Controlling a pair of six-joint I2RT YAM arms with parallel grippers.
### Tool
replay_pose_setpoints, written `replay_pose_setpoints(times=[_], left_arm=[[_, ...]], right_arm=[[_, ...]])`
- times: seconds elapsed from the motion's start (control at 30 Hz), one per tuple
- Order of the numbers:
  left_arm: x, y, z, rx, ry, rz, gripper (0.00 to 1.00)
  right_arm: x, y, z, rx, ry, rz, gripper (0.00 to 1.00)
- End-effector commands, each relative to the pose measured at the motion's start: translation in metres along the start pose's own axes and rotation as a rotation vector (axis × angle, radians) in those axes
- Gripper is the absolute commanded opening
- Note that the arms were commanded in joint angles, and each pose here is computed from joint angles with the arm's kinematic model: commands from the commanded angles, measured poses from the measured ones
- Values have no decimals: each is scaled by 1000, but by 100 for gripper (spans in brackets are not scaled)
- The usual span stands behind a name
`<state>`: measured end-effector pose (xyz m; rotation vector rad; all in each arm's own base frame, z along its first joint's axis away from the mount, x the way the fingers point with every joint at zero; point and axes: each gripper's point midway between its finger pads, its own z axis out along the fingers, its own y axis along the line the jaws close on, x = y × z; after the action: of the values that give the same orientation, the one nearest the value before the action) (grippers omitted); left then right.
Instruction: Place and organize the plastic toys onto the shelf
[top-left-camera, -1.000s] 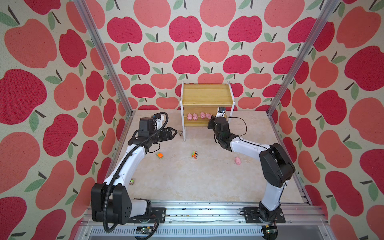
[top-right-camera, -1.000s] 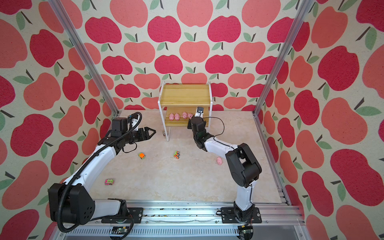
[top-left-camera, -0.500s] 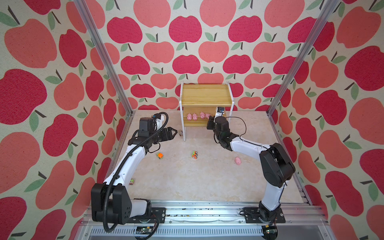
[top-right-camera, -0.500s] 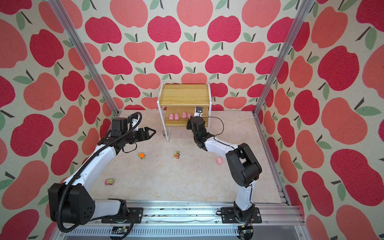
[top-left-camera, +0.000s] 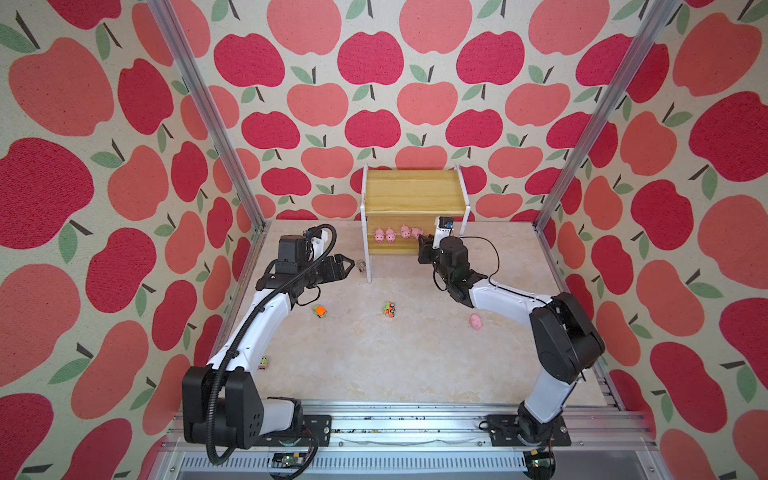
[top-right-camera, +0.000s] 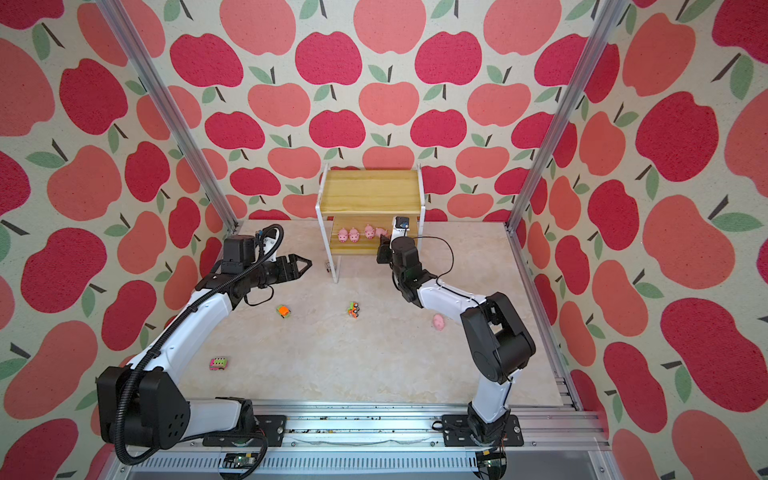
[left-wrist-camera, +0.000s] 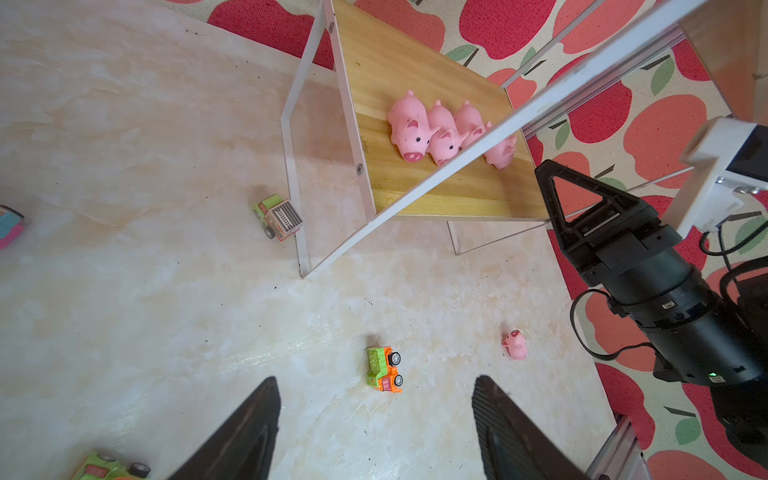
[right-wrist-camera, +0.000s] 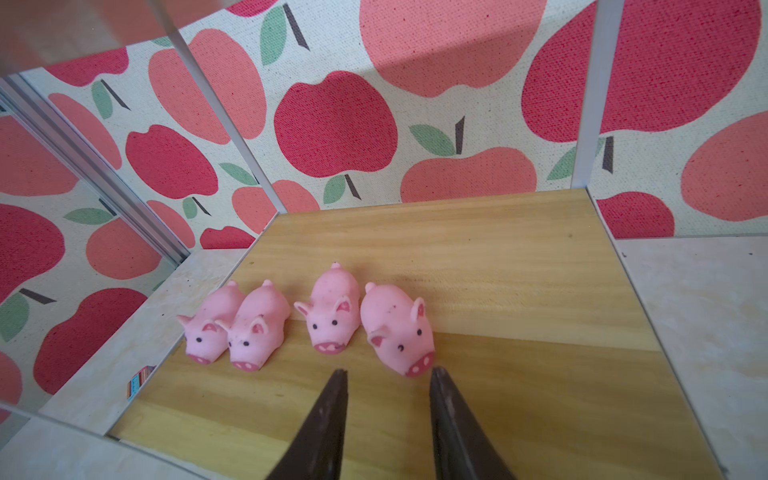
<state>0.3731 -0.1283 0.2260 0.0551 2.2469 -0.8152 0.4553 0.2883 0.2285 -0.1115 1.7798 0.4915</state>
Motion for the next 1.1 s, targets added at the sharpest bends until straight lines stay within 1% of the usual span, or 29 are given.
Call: replay_pose_setpoints(times=[0.0,0.17,0.4,0.63,0.87,1.07], left_arm=[[0,1,-2,3,-9,11,76],[0,4,-1,-2,-7,7,75],[1,6,0,-10,-3,6,76],[2,8,1,-13,2,3,75],[2,10,2,-14,4,1,76],[2,10,2,-14,5,-1,76]], right_arm=[[-16,1,-10,-21,-52,-7,36],[-13,-9,-8,34,-58,5,35],[-10,-22,-1,143,-58,10,31],[-4,-23,9,176,-36,13,27],[0,-31,13,247,-30,0,23],[8,-29,17,233,4,-21,23]])
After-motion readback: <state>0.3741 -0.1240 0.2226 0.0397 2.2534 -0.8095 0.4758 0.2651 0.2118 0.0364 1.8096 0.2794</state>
